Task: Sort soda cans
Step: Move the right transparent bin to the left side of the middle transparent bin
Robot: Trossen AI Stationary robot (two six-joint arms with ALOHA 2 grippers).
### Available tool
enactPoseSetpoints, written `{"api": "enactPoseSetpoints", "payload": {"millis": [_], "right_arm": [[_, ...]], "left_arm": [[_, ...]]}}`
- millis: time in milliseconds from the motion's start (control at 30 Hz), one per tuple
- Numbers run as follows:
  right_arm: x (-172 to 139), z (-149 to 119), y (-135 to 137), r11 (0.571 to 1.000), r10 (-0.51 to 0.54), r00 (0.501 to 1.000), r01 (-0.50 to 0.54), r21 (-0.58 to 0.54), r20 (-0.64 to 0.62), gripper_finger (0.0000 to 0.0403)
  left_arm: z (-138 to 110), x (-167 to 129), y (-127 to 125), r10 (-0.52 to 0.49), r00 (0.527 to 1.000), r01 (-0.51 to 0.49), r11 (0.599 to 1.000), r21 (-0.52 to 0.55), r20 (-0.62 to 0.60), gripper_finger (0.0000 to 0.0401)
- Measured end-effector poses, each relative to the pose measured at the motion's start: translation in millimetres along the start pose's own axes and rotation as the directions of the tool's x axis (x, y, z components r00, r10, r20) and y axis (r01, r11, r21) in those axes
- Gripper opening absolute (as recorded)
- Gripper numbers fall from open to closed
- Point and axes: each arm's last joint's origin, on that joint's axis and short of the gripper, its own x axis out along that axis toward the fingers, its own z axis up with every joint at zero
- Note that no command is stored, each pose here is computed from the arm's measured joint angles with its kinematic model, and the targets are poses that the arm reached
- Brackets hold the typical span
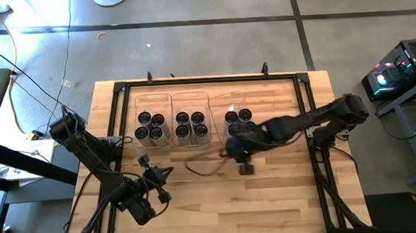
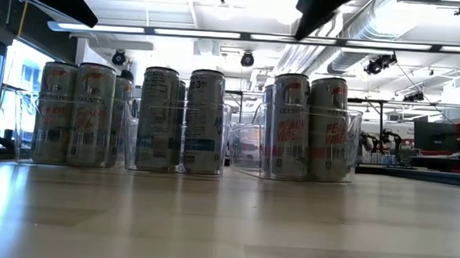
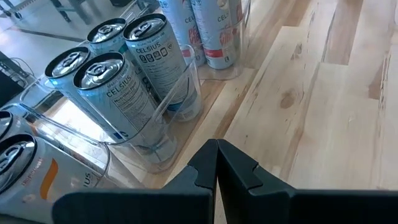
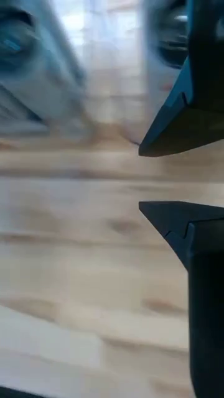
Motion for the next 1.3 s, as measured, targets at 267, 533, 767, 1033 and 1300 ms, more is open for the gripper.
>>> {"api": "enactPoseSetpoints", "payload": {"millis": [267,533,767,1033,1300], "right_arm": [[-49.8,-56.3,46.5,0.997,0.035,0.997,-0.03,0.065,-0.067,0.0117],[-25.9,-161.3,33.1,0.904,-0.264,0.962,0.274,0.329,-0.077,0.0057],[26.2,-212.9,8.9,0.806,-0.383,0.919,0.282,0.521,0.095,0.0003],[57.4,-215.1,-11.0,0.795,-0.401,0.889,0.218,0.566,0.222,0.0001],[67.0,-197.2,-16.6,0.864,-0.291,0.905,0.109,0.491,0.31,0.0]], "left_arm": [[0.5,0.0,0.1,0.007,1.0,-0.007,1.0,-0.016,0.017,0.0],[2.1,0.1,0.8,0.03,0.997,-0.029,0.999,-0.018,0.069,0.0],[7.2,10.2,4.6,0.07,0.996,-0.065,0.995,-0.081,0.062,0.0],[13.0,23.9,10.0,0.109,0.994,-0.106,0.988,-0.11,0.022,0.0],[14.8,27.3,11.1,0.119,0.993,-0.116,0.986,-0.121,0.018,0.0]]}}
